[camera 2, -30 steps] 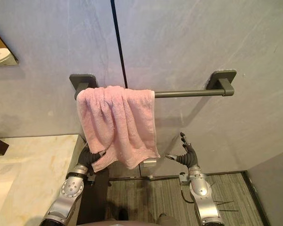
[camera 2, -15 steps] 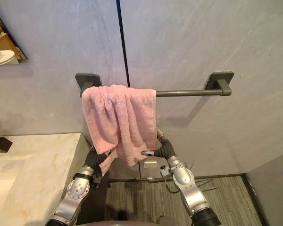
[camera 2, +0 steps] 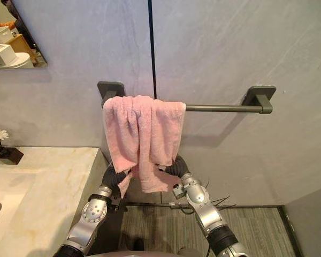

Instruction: Organize washtable

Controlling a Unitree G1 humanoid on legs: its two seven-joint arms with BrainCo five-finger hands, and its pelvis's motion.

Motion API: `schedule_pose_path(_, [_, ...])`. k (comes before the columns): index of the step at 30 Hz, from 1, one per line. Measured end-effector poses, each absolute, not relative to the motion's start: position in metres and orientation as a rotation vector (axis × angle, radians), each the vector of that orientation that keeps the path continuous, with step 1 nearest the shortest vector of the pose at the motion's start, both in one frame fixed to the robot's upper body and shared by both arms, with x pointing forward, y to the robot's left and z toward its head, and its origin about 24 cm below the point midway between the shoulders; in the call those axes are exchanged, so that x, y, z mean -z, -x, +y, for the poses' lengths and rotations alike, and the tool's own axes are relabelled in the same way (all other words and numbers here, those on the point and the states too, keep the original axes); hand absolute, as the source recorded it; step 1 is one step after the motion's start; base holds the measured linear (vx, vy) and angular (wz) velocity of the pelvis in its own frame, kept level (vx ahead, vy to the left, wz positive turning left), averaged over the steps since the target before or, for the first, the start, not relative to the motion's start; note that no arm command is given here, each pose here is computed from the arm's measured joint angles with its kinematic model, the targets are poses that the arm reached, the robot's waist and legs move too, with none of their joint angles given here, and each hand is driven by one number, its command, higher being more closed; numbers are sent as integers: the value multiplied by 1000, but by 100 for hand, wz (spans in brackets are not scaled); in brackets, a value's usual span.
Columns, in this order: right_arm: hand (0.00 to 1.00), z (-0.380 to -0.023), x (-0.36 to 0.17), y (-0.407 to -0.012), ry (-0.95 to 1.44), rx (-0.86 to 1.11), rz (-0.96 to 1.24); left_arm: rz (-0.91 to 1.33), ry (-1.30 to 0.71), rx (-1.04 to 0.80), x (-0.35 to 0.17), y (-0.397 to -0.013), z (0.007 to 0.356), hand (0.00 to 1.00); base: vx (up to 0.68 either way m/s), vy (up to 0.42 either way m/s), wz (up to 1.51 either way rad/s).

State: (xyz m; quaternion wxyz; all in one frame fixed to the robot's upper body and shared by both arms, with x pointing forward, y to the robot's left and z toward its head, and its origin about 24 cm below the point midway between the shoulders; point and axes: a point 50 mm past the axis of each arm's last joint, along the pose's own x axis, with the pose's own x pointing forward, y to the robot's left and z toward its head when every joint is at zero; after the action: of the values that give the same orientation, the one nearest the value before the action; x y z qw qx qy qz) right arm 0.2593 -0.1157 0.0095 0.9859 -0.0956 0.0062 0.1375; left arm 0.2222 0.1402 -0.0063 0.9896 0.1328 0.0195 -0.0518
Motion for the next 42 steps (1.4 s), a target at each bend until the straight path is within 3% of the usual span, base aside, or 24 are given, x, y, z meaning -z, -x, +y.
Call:
schedule_pose_path(1, [100,-133,-13,-264,179,-175,5,40,-265,82,6,-223,145,100,-100,-42,6])
schedule_pose_path(8, [100,-170,-13,-255,138,11,7,28,-251,94,4,-223,142,100,-23,-13,-2])
schedule_pose_path(16, [100,-185,-16,-238,85,115,-21,-47,-169,128,-14,-226,122,100,-3,-12,-10])
schedule_pose_path(29, [100,-190,-9,-234,-57,211,0,-36,-131,153,-11,-226,112,100,22,-4,-6])
schedule_pose_path(42, [100,-183,16,-244,-70,195,114,165,-124,139,32,-214,113,100,-44,-12,1])
